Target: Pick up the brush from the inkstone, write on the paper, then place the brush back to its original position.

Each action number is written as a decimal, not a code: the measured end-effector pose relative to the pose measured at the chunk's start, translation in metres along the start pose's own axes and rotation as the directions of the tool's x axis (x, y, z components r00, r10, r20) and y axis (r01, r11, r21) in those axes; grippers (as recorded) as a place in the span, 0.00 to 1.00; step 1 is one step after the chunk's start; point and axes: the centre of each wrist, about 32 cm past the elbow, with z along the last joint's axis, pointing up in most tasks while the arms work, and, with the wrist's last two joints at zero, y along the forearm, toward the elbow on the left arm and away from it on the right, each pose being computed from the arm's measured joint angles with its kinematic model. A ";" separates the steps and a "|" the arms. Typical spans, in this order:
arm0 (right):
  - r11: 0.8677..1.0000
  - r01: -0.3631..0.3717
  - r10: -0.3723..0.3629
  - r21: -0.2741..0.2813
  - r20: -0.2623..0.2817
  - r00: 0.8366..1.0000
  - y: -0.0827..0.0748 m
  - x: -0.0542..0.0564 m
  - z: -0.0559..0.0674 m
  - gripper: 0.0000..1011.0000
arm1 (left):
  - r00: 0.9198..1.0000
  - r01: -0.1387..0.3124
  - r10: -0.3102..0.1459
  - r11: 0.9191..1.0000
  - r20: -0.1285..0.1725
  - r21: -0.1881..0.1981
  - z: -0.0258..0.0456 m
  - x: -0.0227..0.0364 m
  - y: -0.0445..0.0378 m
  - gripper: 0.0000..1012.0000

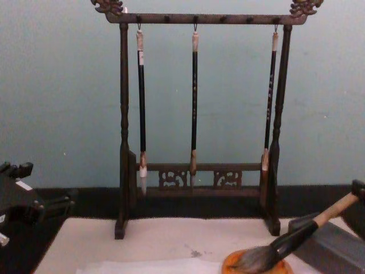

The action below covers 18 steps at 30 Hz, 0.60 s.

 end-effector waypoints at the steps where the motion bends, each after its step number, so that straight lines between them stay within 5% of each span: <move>1: 1.000 0.000 0.000 -0.003 -0.048 0.999 -0.001 0.000 0.000 0.99 | 1.000 0.000 0.000 1.000 0.000 0.000 0.0000 0.0000 0.0000 1.00; 6: 1.000 0.004 -0.005 -0.007 -0.206 0.979 -0.004 0.001 0.002 0.99 | 1.000 0.000 0.000 1.000 0.000 0.000 0.0000 0.0000 0.0000 1.00; 11: 1.000 0.014 -0.020 -0.017 -0.351 0.936 -0.004 0.002 0.002 0.99 | 1.000 0.000 0.000 1.000 0.000 0.000 0.0000 0.0000 0.0000 1.00; 14: 0.999 0.022 -0.037 -0.037 -0.461 0.887 -0.004 0.003 0.002 0.99 | 1.000 0.000 0.000 1.000 0.000 0.000 0.0000 0.0000 0.0000 1.00; 18: 0.998 0.023 -0.053 -0.061 -0.544 0.837 -0.002 0.005 0.001 0.99 | 1.000 0.000 0.000 1.000 0.000 0.000 0.0000 0.0000 0.0000 1.00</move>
